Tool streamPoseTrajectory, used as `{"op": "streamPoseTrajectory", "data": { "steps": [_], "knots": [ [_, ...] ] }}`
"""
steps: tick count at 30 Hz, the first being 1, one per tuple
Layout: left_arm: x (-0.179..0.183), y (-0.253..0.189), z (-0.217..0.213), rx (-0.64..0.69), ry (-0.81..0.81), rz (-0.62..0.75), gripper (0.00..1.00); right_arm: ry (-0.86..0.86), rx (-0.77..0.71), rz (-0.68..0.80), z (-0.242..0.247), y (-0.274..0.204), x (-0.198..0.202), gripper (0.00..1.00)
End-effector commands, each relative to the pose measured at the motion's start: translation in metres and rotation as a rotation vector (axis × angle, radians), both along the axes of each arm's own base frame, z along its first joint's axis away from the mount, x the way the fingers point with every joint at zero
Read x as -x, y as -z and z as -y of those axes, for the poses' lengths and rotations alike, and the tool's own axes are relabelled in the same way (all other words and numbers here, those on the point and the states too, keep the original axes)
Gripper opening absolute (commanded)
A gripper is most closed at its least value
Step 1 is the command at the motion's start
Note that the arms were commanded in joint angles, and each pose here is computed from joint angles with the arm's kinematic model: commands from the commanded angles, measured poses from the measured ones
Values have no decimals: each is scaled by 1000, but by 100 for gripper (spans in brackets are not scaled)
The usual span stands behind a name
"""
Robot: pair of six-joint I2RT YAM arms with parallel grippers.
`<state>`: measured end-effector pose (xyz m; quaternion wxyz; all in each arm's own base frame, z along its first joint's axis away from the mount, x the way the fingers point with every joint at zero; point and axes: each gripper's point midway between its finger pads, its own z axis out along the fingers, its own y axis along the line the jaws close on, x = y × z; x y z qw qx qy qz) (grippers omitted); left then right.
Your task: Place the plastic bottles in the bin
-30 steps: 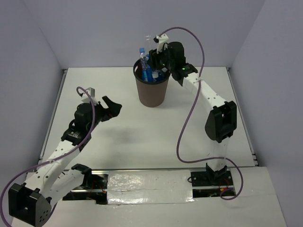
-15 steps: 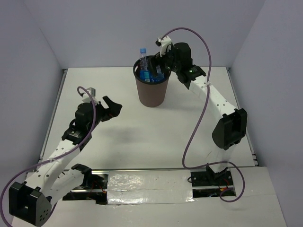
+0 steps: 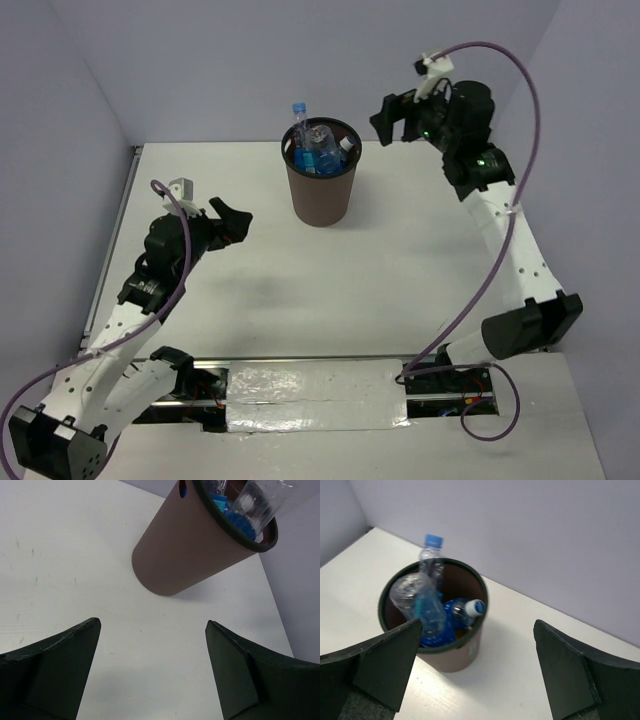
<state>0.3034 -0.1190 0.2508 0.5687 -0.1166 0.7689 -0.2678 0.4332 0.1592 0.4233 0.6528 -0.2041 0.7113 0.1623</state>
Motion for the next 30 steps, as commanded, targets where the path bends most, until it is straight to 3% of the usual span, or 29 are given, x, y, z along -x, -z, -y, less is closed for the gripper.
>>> {"op": "streamPoseTrajectory", "data": {
  "steps": [1,7,16,30],
  "knots": [
    [2,-35,-8,-35,-13,90,99,53,-40,-117,31,23,14,100],
    [10,-58,-13,-58,-12,154,99,245,-1,-198,91,59,42,100],
    [18,-79,-12,-60,11,197,99,334,-27,-98,112,66,113,100],
    [33,-76,-16,-31,7,197,99,413,-61,-165,123,96,136,100]
  ]
}}
